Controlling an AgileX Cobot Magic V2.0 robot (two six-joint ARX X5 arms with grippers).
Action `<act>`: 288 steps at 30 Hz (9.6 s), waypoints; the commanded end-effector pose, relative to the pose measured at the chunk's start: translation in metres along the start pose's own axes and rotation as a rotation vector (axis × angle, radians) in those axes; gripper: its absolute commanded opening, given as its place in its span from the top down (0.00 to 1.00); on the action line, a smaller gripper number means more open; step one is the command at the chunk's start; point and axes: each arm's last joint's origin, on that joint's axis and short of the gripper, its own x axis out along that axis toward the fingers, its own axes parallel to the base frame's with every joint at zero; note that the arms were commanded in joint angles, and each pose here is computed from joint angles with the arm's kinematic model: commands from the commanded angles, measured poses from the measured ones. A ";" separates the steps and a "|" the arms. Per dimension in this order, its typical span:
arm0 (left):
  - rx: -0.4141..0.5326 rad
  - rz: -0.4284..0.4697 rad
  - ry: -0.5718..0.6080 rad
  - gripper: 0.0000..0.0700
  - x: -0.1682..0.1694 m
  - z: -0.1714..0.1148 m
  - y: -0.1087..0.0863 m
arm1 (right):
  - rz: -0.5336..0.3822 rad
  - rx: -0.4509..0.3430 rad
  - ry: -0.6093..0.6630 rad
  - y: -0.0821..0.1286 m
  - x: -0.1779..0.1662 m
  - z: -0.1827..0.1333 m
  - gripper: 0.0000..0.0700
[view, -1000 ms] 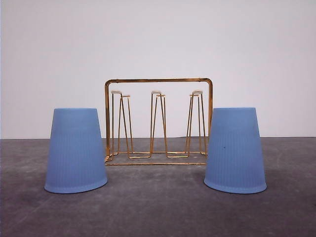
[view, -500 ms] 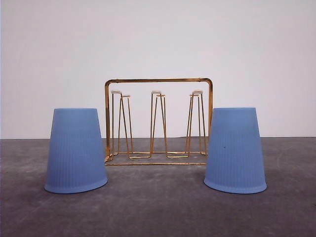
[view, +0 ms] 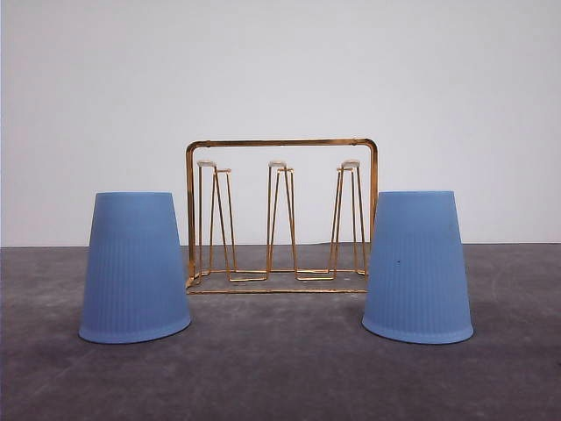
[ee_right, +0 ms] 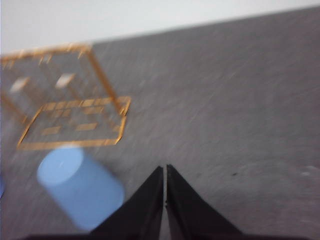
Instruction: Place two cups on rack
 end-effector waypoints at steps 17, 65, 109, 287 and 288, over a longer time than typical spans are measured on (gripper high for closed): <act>0.712 -0.320 0.043 0.97 0.017 0.011 -0.031 | 0.285 -0.469 0.064 0.018 0.020 0.007 0.99; 0.552 -0.280 0.402 0.18 0.218 -0.014 -0.075 | 0.272 -0.497 0.026 0.019 0.020 0.010 0.34; 0.402 -0.155 0.129 0.50 0.159 0.140 -0.131 | 0.269 -0.475 0.007 0.020 0.020 0.012 0.34; 0.160 -0.136 0.247 0.35 0.085 -0.001 -0.026 | 0.196 -0.322 0.765 0.108 0.217 0.097 0.14; 0.160 -0.136 0.247 0.34 0.085 -0.001 -0.026 | 0.203 -0.323 0.753 0.107 0.212 0.096 0.14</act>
